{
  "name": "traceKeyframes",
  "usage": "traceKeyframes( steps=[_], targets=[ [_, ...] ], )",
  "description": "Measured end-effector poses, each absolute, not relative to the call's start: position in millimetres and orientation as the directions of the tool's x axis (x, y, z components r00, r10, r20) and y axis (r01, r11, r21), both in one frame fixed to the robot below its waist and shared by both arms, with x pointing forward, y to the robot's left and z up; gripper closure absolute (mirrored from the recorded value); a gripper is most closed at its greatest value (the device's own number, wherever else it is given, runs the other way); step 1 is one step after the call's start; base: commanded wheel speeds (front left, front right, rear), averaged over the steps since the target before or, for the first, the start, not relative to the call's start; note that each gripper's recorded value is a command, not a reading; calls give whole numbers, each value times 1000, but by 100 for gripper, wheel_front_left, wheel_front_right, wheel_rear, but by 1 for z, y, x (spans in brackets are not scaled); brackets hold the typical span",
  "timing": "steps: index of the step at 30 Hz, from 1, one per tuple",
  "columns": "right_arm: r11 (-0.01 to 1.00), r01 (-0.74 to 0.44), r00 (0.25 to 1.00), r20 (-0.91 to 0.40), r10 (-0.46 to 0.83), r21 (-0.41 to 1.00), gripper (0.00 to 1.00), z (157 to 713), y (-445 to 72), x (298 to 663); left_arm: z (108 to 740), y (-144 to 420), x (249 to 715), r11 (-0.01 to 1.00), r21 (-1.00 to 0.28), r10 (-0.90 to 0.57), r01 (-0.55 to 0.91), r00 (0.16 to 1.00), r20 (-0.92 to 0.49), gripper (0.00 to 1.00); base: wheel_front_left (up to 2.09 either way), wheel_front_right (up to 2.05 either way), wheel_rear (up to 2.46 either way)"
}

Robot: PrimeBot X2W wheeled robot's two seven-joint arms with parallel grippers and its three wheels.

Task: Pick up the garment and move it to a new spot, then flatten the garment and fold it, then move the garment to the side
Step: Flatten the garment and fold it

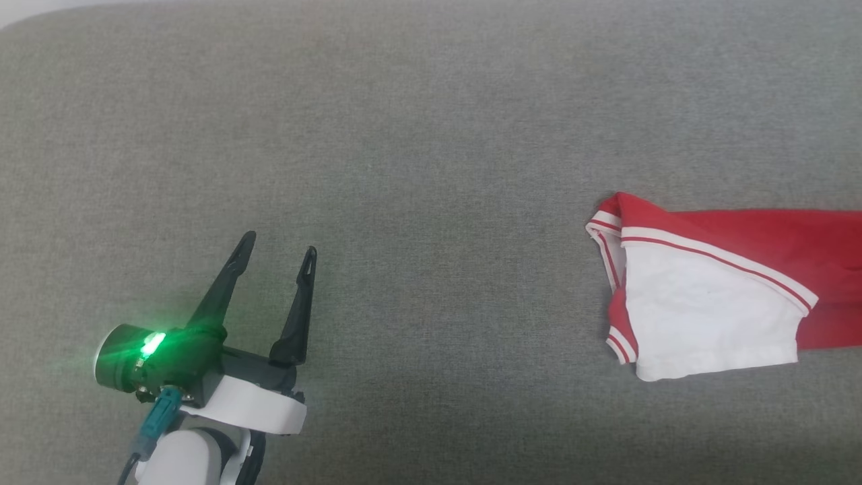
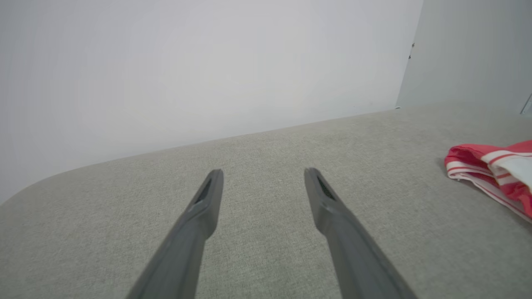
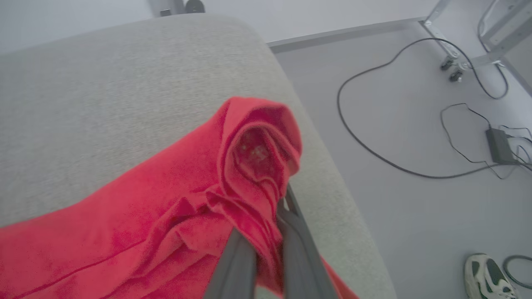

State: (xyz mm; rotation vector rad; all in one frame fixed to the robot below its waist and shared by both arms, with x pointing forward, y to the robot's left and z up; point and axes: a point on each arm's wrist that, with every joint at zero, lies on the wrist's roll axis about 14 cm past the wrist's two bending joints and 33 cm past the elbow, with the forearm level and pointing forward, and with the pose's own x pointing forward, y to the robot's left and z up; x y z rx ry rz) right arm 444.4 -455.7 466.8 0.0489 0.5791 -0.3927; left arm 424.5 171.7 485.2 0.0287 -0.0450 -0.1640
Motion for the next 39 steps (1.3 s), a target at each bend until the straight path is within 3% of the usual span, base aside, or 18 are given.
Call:
traceKeyframes(
  steps=[5,13,24,32,39],
  targets=[
    [961,276,805,-539,-248,-31,100,466,-419,455,488,171,423,986,35,-166,164,985,49,0,0,0,0],
    [998,-53,817,-574,56,21,100,464,-310,463,493,175,414,988,36,-153,151,987,54,0,0,0,0],
    [910,-401,705,-600,379,103,100,456,-177,460,493,189,398,996,19,-88,87,995,47,0,0,0,0],
    [845,-514,601,-643,476,145,100,434,-126,451,497,201,394,999,8,-38,38,998,56,0,0,0,0],
    [841,-521,570,-674,469,145,100,408,-121,450,497,204,398,1000,-10,-22,22,998,57,0,0,0,0]
  ],
)
